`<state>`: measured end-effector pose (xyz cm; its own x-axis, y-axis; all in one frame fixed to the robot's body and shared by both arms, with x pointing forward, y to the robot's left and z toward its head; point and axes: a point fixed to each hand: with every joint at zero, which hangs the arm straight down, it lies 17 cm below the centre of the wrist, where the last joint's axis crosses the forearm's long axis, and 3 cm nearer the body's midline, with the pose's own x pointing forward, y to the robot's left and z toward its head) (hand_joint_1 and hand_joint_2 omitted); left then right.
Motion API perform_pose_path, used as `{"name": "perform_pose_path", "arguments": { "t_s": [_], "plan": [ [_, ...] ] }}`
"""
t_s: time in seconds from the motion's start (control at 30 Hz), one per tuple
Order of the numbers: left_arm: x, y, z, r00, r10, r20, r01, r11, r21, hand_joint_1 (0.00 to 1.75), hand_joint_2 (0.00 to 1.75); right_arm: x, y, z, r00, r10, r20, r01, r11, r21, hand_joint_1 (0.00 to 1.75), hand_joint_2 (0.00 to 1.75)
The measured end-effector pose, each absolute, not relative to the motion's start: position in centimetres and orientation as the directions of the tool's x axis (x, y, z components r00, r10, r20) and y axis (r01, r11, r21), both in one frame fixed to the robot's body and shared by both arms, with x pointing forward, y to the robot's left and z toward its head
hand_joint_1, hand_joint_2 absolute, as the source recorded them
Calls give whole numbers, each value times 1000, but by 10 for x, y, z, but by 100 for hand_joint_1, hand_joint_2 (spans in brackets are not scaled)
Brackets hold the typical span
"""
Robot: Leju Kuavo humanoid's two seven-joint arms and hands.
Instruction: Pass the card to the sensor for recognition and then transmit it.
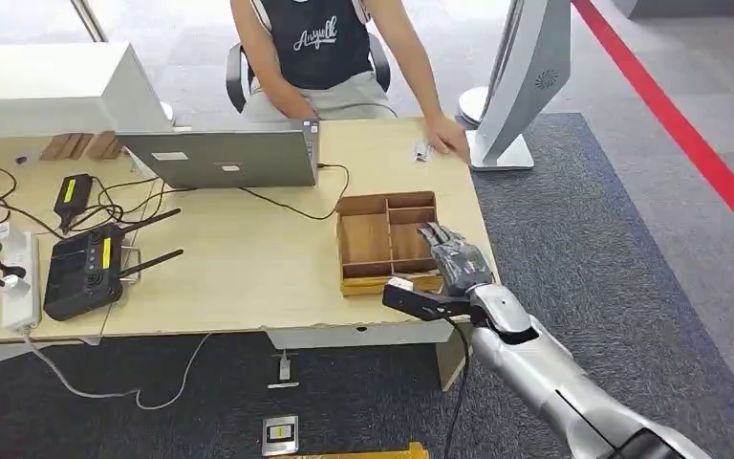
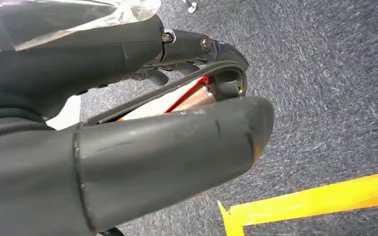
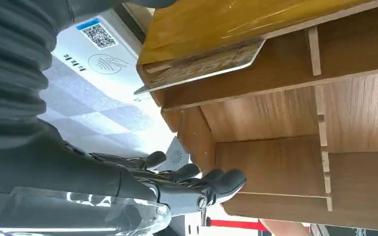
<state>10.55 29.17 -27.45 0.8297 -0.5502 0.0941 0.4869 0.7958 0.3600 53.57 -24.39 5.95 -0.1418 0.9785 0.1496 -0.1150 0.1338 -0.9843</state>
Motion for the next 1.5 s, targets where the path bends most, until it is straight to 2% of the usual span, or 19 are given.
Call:
{"name": "perform_pose_path", "arguments": {
  "t_s": [1.5],
  "plan": [
    [108, 289, -274, 798, -593, 103, 524, 769, 367, 0, 0, 502, -218, 53, -200, 967, 160, -115, 139, -984, 0, 175]
  ]
}}
